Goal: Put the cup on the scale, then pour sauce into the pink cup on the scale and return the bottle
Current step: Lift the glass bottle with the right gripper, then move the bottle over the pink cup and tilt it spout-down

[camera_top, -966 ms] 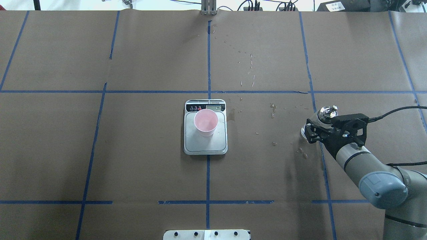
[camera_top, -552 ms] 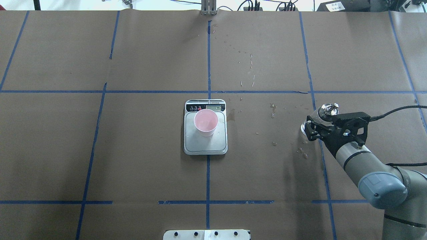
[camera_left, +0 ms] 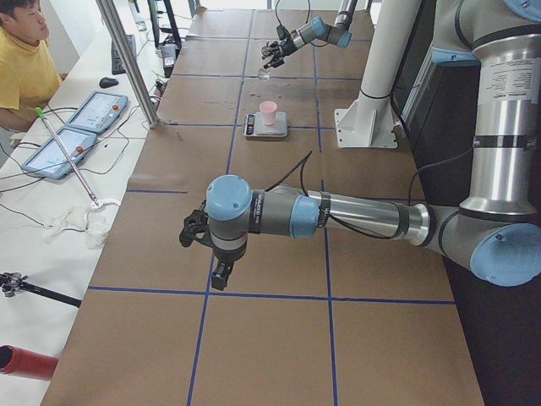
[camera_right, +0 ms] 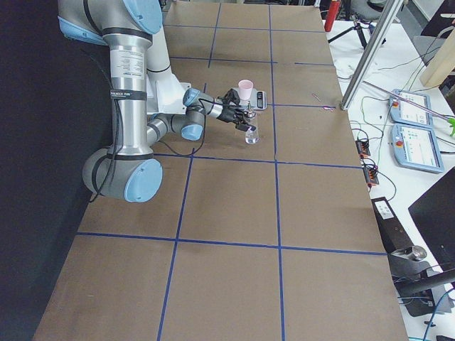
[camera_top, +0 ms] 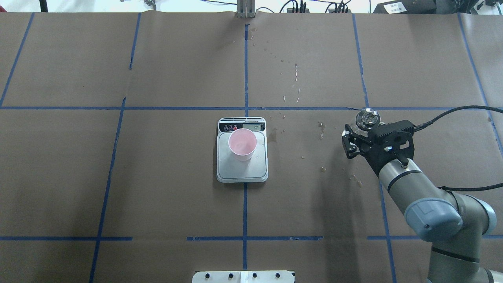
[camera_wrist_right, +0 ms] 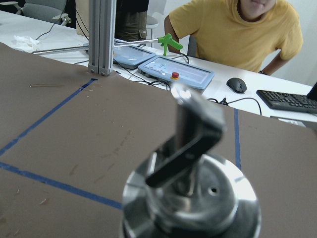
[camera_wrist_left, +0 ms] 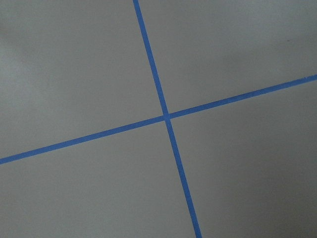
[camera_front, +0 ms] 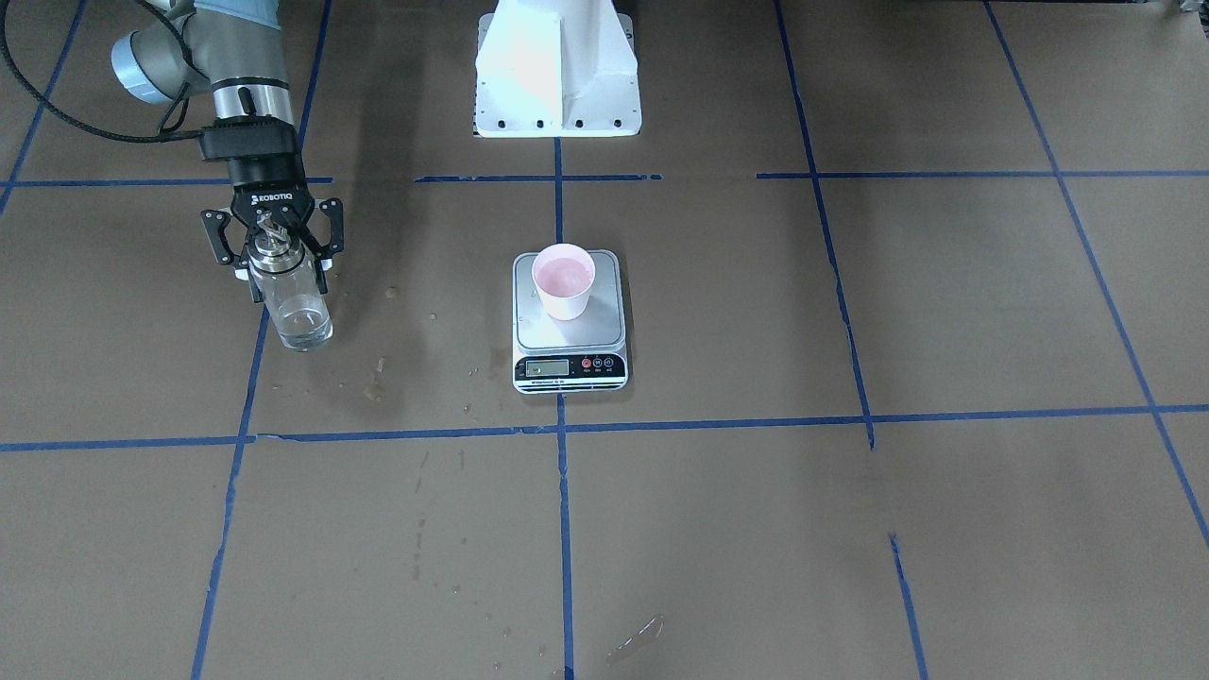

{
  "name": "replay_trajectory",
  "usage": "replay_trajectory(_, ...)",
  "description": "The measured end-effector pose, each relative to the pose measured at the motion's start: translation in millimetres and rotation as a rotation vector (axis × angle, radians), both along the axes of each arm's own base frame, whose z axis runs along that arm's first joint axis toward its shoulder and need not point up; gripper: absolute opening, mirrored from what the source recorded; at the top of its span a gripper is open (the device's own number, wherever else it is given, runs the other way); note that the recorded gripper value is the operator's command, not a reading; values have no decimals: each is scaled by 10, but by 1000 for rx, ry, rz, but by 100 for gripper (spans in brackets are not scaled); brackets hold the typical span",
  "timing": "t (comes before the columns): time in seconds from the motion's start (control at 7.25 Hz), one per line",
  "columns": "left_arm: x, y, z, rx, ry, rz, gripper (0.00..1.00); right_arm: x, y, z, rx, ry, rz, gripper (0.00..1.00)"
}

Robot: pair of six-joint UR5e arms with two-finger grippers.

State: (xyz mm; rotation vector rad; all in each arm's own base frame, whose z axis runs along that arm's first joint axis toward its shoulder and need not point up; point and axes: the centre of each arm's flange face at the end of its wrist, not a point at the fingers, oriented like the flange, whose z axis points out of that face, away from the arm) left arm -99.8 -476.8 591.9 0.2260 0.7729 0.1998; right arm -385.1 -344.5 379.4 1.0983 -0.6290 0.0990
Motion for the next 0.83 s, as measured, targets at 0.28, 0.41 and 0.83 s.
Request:
replay_trajectory(0.28,2,-2,-2,1,0,0,100,131,-215,-190,102,148,-9,0)
replay_trajectory(0.41,5,-4,-4,2,1,1,100,142,-268,-246,135,209,-16,0)
replay_trajectory(0.83,8,-8,-10,3,1,2,100,-451,-481,-819,141,484,-4,0)
